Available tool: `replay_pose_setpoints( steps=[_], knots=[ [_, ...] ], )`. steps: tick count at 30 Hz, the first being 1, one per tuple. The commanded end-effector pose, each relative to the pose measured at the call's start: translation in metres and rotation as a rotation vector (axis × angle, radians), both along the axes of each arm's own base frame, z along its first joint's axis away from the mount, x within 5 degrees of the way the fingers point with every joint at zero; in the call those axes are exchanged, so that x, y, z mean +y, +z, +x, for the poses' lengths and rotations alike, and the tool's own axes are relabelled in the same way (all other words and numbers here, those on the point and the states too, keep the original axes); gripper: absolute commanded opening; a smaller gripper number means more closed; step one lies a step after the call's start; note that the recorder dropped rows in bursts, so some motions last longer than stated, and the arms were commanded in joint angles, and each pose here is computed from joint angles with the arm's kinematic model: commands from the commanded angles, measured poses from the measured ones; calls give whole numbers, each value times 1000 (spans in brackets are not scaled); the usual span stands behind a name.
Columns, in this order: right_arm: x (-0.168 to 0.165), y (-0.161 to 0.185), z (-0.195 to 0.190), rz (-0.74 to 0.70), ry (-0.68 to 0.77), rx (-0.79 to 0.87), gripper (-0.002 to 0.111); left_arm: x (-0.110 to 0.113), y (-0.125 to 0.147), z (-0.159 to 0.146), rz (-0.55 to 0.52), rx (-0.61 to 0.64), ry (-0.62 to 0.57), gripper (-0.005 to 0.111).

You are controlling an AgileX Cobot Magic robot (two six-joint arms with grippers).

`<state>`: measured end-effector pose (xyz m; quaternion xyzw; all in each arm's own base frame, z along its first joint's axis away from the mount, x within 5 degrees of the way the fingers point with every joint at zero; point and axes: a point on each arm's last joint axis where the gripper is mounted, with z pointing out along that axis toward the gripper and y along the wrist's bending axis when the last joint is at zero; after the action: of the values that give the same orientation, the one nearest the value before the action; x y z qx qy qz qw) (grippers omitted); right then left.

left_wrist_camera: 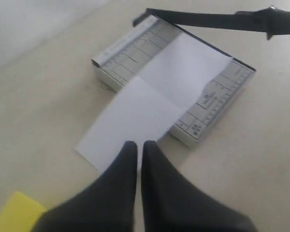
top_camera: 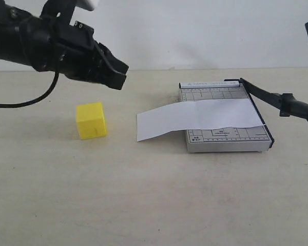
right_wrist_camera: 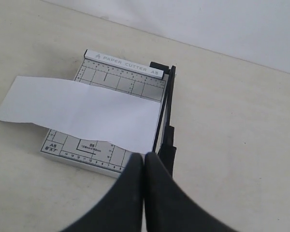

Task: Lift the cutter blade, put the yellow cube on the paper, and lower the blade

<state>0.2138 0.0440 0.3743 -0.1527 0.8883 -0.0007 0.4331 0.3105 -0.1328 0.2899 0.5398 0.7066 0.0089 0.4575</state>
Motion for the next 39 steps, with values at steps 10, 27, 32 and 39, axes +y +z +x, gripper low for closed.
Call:
replay_pose_setpoints(
  steps=[10,27,32,39],
  knots=[
    [0,5,0,18,-7,-35,0,-96,-51,35,238,-32,-127,4],
    [-2,4,0,-15,-13,-28,0,-141,-81,80,283,-40,-166,4],
    [-2,4,0,-15,-13,-29,0,-141,-118,82,347,67,-179,4],
    [-2,5,1,-12,-11,-43,0,-146,-129,88,305,20,-168,4]
  ],
)
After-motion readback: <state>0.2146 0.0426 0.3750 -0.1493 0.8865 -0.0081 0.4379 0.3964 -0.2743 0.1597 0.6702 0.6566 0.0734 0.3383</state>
